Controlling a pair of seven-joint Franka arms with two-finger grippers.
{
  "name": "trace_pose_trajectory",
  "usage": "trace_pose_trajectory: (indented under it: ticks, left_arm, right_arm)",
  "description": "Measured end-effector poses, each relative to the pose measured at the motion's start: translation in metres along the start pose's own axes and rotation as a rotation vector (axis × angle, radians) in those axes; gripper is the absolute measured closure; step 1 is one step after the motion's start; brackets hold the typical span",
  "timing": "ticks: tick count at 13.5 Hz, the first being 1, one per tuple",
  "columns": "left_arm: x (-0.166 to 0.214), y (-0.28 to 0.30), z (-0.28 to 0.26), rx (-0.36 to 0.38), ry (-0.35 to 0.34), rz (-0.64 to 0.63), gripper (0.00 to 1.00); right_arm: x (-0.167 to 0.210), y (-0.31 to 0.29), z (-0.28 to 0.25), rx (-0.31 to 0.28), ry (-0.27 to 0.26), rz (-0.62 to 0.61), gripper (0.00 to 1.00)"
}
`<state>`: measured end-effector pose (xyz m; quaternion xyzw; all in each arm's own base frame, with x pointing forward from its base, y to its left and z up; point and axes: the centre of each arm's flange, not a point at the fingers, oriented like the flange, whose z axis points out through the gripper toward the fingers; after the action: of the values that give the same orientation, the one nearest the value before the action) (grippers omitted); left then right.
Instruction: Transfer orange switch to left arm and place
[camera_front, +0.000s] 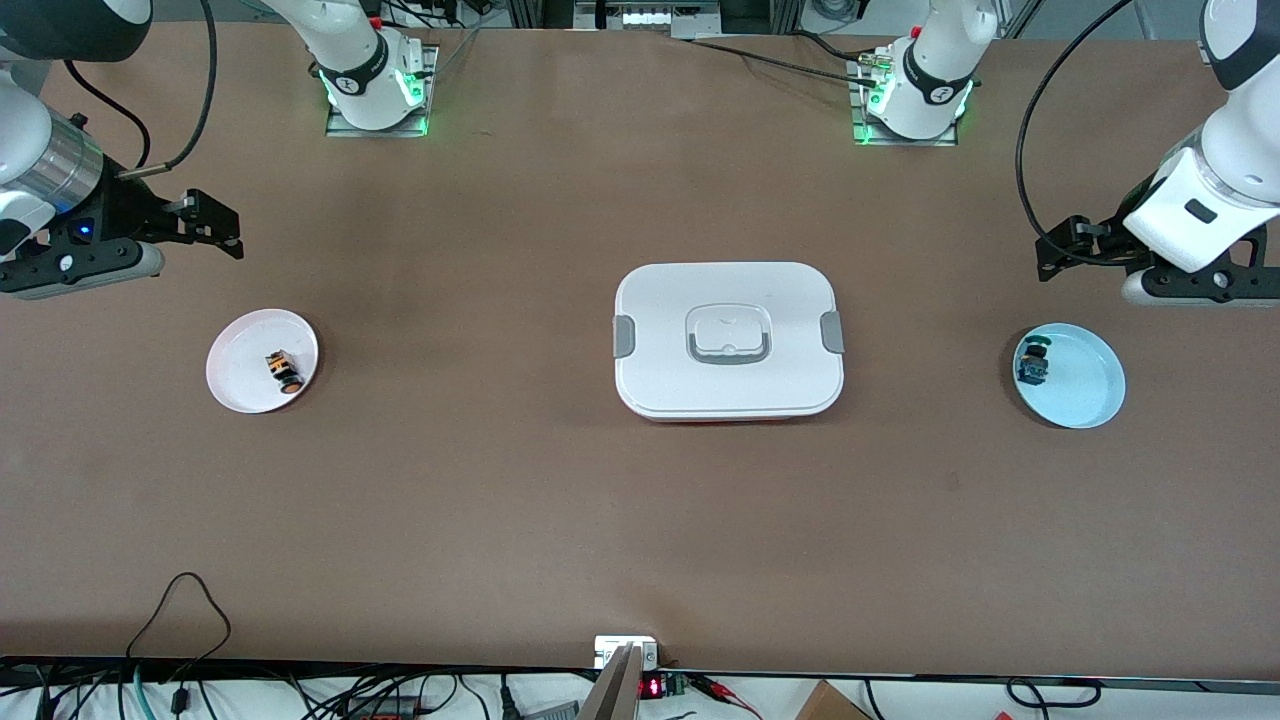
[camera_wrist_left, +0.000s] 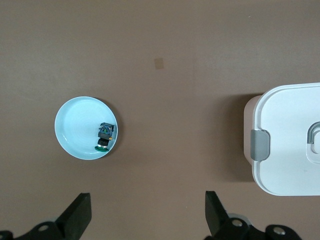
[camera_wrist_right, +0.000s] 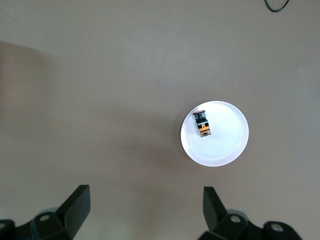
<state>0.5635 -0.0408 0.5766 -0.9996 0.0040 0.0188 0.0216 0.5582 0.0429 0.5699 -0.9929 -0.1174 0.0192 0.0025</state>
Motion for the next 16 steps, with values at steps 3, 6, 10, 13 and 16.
trace_pose_trajectory:
  ticks: [3, 6, 10, 13, 16]
  left_arm:
    - [0.000, 0.000, 0.000, 0.000, 0.000, 0.000, 0.00]
    - [0.001, -0.002, 0.002, 0.000, -0.004, -0.004, 0.00]
    - [0.002, -0.005, 0.004, -0.001, -0.007, -0.009, 0.00]
    - [0.002, -0.004, 0.004, -0.001, -0.006, -0.007, 0.00]
    - [0.002, -0.004, 0.003, -0.001, -0.006, -0.007, 0.00]
  right_arm:
    - [0.000, 0.000, 0.000, 0.000, 0.000, 0.000, 0.00]
    - [0.000, 0.000, 0.000, 0.000, 0.000, 0.000, 0.00]
    - [-0.007, -0.003, 0.009, 0.017, -0.077, -0.130, 0.00]
    - [-0.006, -0.001, 0.021, 0.023, -0.109, -0.322, 0.00]
    - [-0.008, 0.009, 0.043, 0.024, -0.145, -0.553, 0.00]
